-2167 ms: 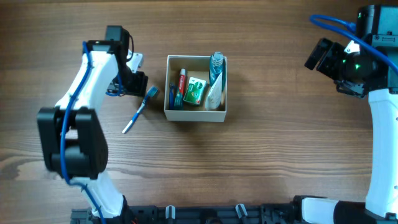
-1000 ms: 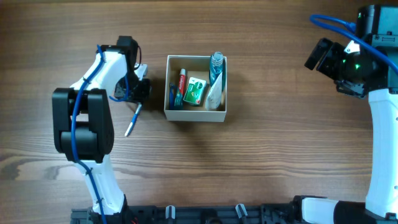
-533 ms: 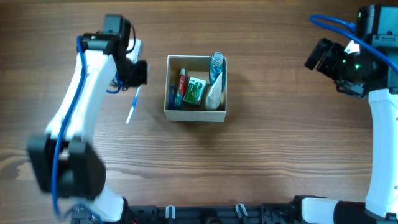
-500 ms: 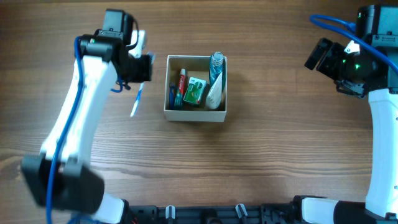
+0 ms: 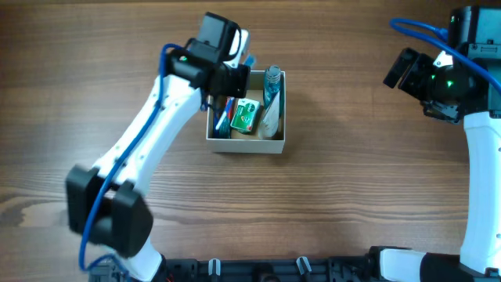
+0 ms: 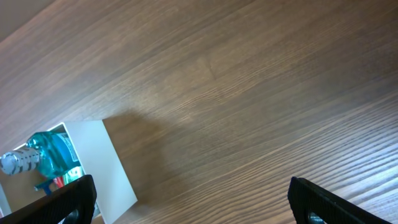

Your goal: Pack container

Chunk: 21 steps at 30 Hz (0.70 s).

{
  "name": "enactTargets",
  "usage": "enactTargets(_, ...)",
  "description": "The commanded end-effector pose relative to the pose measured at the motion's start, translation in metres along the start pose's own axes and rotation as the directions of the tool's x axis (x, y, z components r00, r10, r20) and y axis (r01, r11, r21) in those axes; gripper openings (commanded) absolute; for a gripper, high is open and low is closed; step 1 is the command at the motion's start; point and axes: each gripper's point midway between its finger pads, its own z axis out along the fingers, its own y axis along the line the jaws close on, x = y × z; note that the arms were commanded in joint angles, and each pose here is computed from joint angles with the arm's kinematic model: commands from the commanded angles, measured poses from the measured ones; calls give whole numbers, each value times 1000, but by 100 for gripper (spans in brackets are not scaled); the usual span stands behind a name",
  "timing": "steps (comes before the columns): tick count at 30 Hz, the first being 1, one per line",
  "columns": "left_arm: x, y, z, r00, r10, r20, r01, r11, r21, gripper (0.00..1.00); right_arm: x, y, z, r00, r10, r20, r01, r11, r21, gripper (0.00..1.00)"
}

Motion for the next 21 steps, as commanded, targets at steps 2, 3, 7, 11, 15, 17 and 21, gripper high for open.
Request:
enactTargets(2, 31, 4, 40, 989, -14, -144, 14, 1000, -4, 4, -2, 2, 2, 1000, 15, -3, -15, 1000, -6, 100)
enactTargets(3, 34, 5, 45, 988, -16, -155, 15, 1000, -6, 4, -2, 2, 2, 1000, 16, -3, -16, 1000, -6, 100)
enactTargets(7, 38, 6, 48, 985, -20, -174, 19, 1000, -9, 34, -2, 2, 2, 1000, 16, -4, -16, 1000, -6, 100)
enactTargets(11, 38, 2, 29, 983, -75, -167, 73, 997, -16, 75, -2, 2, 2, 1000, 15, -4, -15, 1000, -6, 100)
enactTargets(15, 25, -2, -14, 992, -84, -93, 84, 996, -6, 100, -2, 2, 2, 1000, 15, -3, -15, 1000, -6, 100)
enactTargets(17, 16, 1, -44, 996, -83, -25, 83, 996, -21, 100, -2, 2, 2, 1000, 15, -3, -15, 1000, -6, 100)
enactTargets(21, 4, 43, -127, 970, -153, 191, 190, 963, -193, 100, -2, 2, 2, 1000, 15, -4, -15, 1000, -6, 100)
